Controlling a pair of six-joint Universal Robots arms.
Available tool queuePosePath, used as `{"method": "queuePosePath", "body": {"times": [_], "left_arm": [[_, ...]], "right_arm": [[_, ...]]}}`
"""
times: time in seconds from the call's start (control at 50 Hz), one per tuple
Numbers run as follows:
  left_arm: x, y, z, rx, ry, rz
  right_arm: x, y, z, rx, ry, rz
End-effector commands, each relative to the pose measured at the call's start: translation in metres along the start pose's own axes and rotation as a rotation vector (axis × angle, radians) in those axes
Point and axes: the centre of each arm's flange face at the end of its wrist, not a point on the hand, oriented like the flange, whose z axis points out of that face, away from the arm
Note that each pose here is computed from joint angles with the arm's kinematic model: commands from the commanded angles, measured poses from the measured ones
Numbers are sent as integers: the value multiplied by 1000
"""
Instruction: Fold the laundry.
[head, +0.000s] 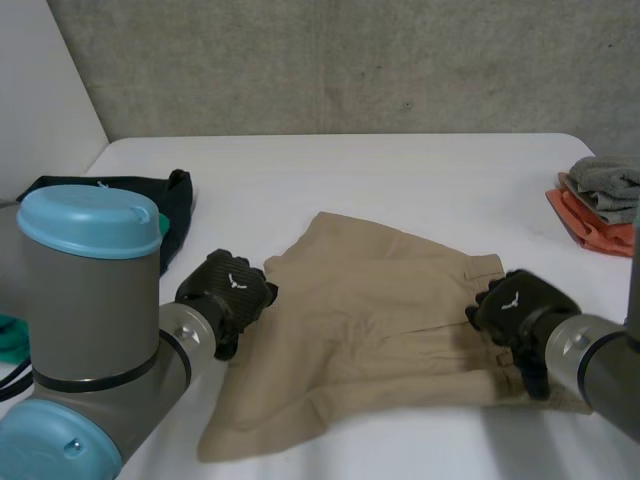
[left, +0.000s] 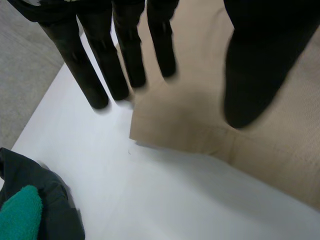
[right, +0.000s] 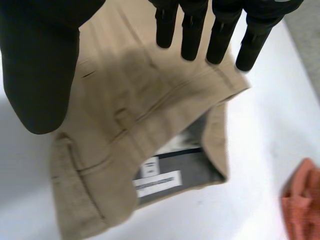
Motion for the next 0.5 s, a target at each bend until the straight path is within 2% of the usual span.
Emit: {"method": "queuePosePath", "body": {"times": [0.02,0.14,0.26,0.38,0.5], "left_arm": [[-11,-9,-6,53,-13,-64],[-19,-12,-3,82,13,-173],[-11,6,9,-4,81,-249],[1,21,16,-69,135,-309],[11,28,31,-22,149,-366]], "right_arm": [[34,-24,-13,106,103,66],[39,-35,-16,148,39,123],[30,-31,1,122,-48,140],[17,-15,27,122,-88,196],[2,8,42,129,-78,214]]}}
